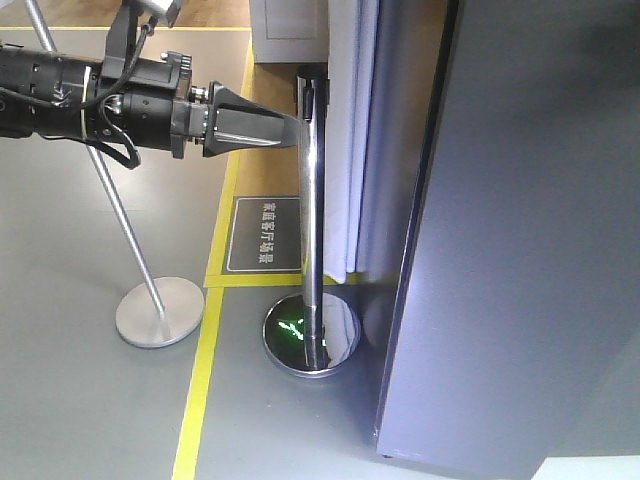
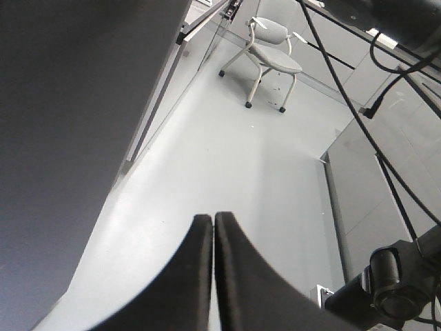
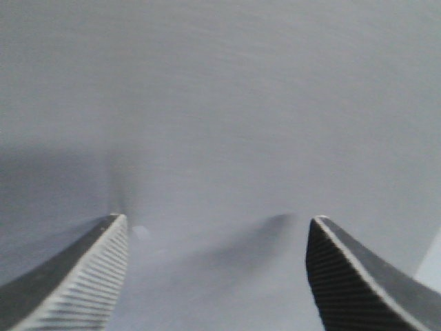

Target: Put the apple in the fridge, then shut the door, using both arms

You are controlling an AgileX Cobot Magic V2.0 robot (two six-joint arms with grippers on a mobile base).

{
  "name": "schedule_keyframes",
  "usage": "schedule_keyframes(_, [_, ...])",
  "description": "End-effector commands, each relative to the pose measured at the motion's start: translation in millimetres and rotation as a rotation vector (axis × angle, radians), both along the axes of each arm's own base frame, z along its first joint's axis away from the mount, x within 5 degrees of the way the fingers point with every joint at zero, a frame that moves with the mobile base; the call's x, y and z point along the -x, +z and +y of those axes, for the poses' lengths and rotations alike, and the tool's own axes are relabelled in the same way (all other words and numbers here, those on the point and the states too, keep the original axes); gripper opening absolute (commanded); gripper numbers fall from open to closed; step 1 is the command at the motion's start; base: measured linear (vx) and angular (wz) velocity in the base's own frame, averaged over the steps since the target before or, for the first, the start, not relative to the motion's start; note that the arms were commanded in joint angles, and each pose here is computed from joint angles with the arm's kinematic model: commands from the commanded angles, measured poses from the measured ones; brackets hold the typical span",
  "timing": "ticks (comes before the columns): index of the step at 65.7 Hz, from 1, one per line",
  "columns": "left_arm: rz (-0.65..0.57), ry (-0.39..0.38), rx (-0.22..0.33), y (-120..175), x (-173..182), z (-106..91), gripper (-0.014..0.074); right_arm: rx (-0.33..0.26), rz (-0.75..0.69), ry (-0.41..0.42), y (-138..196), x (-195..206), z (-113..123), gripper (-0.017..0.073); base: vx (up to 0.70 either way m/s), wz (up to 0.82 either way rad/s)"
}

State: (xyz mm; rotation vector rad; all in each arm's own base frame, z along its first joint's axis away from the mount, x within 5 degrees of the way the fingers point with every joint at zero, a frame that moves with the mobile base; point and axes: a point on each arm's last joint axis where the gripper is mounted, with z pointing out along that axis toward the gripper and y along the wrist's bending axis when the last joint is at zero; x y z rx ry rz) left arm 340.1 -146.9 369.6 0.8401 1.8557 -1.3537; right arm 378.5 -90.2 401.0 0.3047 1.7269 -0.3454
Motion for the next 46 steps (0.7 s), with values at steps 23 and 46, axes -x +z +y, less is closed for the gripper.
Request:
schedule_keyframes(23, [-0.088,0.060,-0.021,23.7,6.5,6.9,-0.0008,0.030,-0.066,0.117,-10.9,-32.1,-19.2,0.0435,0.00,0.00])
schedule_keyframes(46, [-0.146,0.409,-0.034,26.0,-26.4,46.3,-0.0008,0.031,-0.101,0.121,-3.1,-43.0,-20.3,0.0433,0.00,0.00])
